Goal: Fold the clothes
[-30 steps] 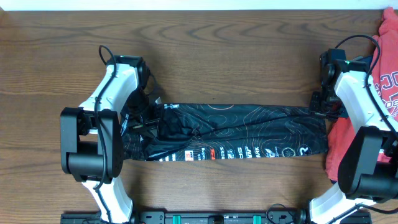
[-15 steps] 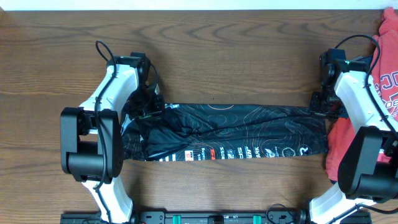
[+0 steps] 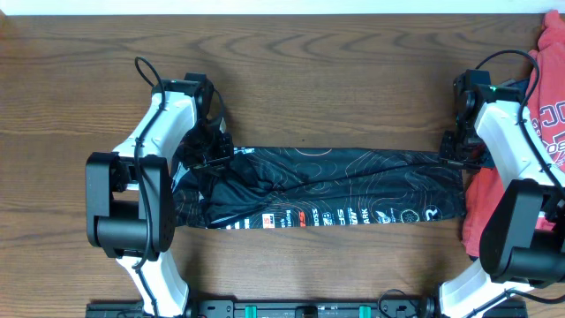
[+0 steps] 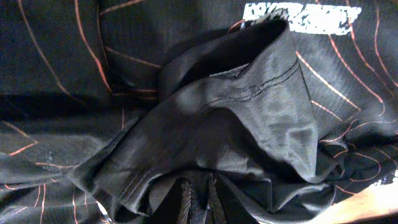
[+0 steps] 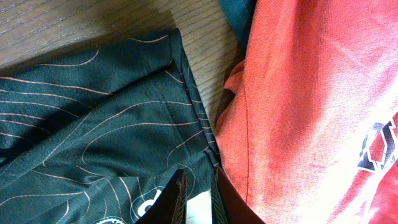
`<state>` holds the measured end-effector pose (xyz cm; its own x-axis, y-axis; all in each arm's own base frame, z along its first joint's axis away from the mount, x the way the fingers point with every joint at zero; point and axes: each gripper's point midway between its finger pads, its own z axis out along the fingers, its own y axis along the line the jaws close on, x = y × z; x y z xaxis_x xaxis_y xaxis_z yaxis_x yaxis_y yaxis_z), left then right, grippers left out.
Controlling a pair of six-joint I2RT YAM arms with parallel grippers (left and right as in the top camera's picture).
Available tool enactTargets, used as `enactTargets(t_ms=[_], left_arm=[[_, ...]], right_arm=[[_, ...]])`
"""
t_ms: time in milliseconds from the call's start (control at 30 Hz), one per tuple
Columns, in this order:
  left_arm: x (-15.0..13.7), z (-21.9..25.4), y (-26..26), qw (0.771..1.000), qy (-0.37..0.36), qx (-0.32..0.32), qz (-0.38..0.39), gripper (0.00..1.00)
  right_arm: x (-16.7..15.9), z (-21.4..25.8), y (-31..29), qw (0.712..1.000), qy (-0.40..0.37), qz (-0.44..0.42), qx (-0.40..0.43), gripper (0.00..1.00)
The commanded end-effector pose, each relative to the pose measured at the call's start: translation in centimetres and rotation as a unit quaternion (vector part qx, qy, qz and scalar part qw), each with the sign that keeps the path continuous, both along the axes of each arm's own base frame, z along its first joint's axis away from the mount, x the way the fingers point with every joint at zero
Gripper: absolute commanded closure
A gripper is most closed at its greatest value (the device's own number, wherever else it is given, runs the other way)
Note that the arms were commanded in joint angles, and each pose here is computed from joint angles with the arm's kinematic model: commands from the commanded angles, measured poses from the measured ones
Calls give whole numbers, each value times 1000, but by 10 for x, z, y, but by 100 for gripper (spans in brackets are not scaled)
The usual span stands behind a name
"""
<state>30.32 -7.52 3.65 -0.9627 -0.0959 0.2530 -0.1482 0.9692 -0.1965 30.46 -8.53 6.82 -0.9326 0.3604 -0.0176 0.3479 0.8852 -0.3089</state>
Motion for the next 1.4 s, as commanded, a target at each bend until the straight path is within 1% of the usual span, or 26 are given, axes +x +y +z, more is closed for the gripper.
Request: enactTargets(t_ms=[0,33,67,100,133,167,333,500,700,733,767,833,867,967,1000,1033,1200,1367], left_arm=[[9,11,5,1000,-12,4,7,87],[14,15,6,1000,-21,3,9,84],[21,21,8,999,-35,2,12,77],[25,24,9,999,-44,3,15,65],[31,27,12,998,-56,4,18,41],[34,29,14,998,-63,4,22,29],[35,31,26,997,-63,9,40,29],[30,24,44,994,-47,63,77,29],[22,8,49,991,-36,84,94,29],[22,6,51,991,-38,89,95,31],[22,4,53,990,-39,96,99,35],[23,1,57,987,-43,109,107,51],[24,0,58,987,-45,110,109,62],[23,-3,58,987,-46,111,109,81],[23,-3,58,987,-45,111,108,89],[23,-3,59,987,-45,113,108,93],[17,-2,67,985,-36,136,103,94],[14,-2,72,984,-28,140,110,94]], right_arm=[[-2,-3,-2,1000,9,3,-8,86],[-2,-3,-2,1000,9,3,-8,86],[-2,-3,-2,1000,9,3,-8,86],[-2,-3,-2,1000,9,3,-8,86],[-2,-3,-2,1000,9,3,-8,86],[-2,-3,-2,1000,9,3,-8,86],[-2,-3,-2,1000,9,3,-8,85],[-2,-3,-2,1000,8,3,-8,85],[-2,-3,-2,1000,9,3,-8,84],[-2,-3,-2,1000,9,3,-8,84],[-2,-3,-2,1000,9,3,-8,84],[-2,-3,-2,1000,9,3,-8,84],[-2,-3,-2,1000,9,3,-8,84],[-3,-3,-2,1000,11,3,-8,83],[-3,-3,-2,1000,11,3,-8,83],[-3,-3,-2,1000,11,3,-8,84],[-3,-3,-2,1000,11,3,-8,83],[-3,-3,-2,1000,11,3,-8,83]])
